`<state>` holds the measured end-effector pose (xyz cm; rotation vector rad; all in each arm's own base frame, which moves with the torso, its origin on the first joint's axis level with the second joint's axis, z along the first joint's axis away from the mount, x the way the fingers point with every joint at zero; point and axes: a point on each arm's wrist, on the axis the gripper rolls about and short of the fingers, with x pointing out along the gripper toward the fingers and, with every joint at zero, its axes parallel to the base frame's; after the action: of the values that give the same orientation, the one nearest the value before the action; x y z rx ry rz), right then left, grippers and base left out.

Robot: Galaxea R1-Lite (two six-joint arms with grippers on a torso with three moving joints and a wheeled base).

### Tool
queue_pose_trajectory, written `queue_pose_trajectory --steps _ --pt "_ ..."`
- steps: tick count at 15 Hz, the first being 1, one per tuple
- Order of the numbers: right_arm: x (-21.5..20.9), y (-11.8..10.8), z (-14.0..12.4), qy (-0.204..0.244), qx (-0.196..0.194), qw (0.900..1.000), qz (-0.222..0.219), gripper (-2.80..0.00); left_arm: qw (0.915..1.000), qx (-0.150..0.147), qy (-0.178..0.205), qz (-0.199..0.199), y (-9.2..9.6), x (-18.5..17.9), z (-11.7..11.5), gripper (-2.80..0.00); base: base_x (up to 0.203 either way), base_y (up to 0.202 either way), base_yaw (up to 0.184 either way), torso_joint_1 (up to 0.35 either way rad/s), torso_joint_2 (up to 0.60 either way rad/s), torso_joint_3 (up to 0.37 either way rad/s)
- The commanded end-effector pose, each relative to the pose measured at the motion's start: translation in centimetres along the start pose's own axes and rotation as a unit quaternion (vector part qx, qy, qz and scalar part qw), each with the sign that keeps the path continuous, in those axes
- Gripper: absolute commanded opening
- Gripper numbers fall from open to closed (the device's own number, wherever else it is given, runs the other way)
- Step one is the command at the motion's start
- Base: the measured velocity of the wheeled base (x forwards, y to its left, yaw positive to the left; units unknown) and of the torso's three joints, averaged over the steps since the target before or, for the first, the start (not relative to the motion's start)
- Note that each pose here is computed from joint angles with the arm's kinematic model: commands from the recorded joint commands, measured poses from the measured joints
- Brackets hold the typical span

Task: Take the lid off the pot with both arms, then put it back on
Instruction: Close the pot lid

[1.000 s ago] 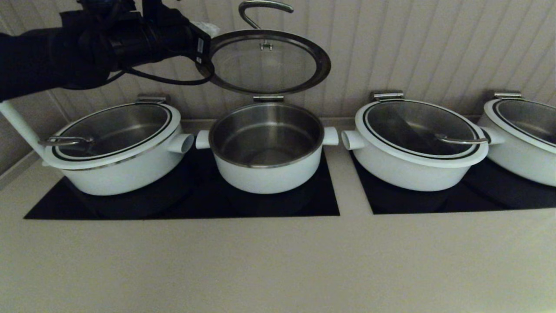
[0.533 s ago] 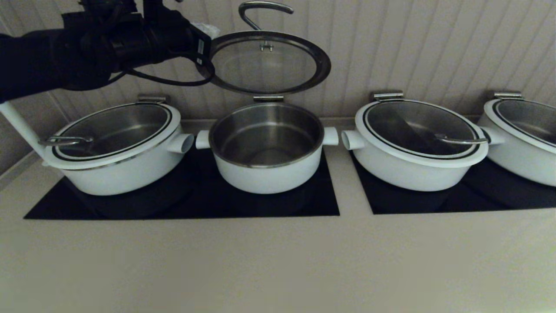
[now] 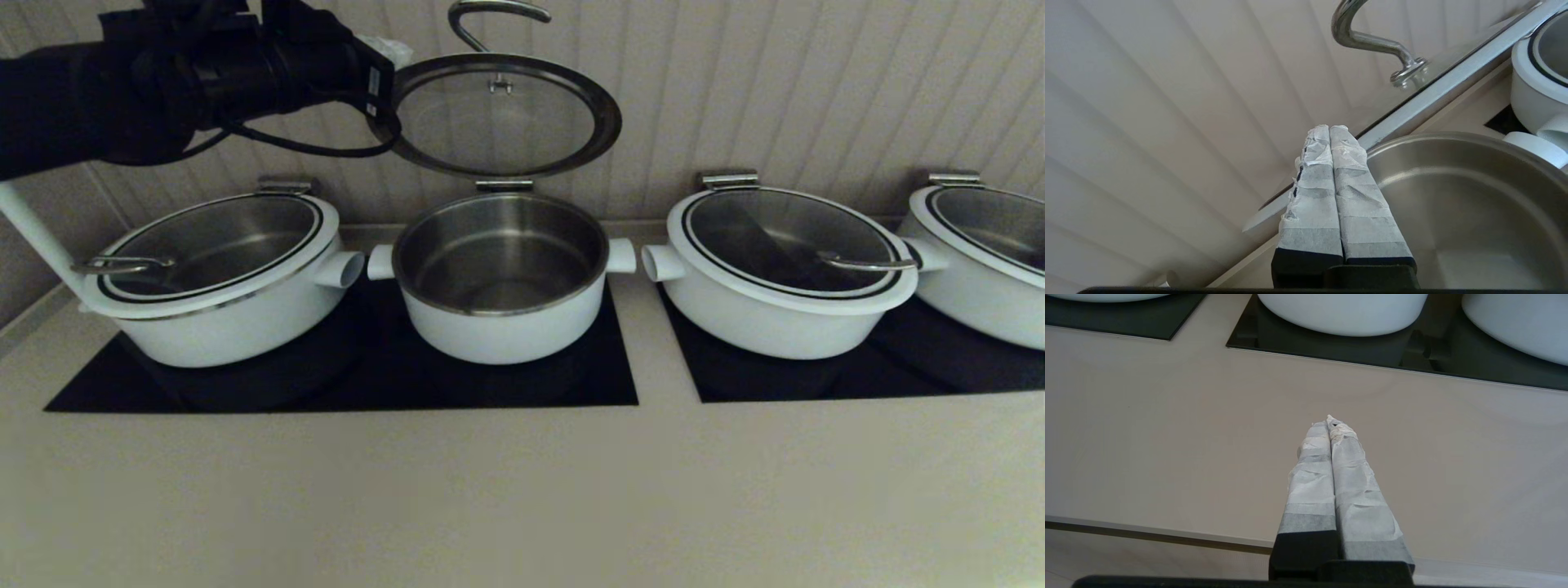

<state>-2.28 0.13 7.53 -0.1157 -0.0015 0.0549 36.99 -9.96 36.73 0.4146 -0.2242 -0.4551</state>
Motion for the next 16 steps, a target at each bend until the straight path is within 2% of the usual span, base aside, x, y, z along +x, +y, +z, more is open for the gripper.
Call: queue_pose_trajectory --steps 1,16 --pt "0.0 0.0 0.0 0.001 0.0 1.0 0.0 -2.8 1.0 0.002 -0.005 -0.001 -0.1 -0.5 0.6 -2.8 0.0 0.0 0.0 0.0 0.0 0.0" --pt "0.0 0.0 0.0 0.001 0.0 1.0 0.0 -2.8 0.9985 -0.012 0.035 -0.04 -2.8 -0.7 -1.4 -2.8 0.0 0.0 0.0 0.0 0.0 0.0"
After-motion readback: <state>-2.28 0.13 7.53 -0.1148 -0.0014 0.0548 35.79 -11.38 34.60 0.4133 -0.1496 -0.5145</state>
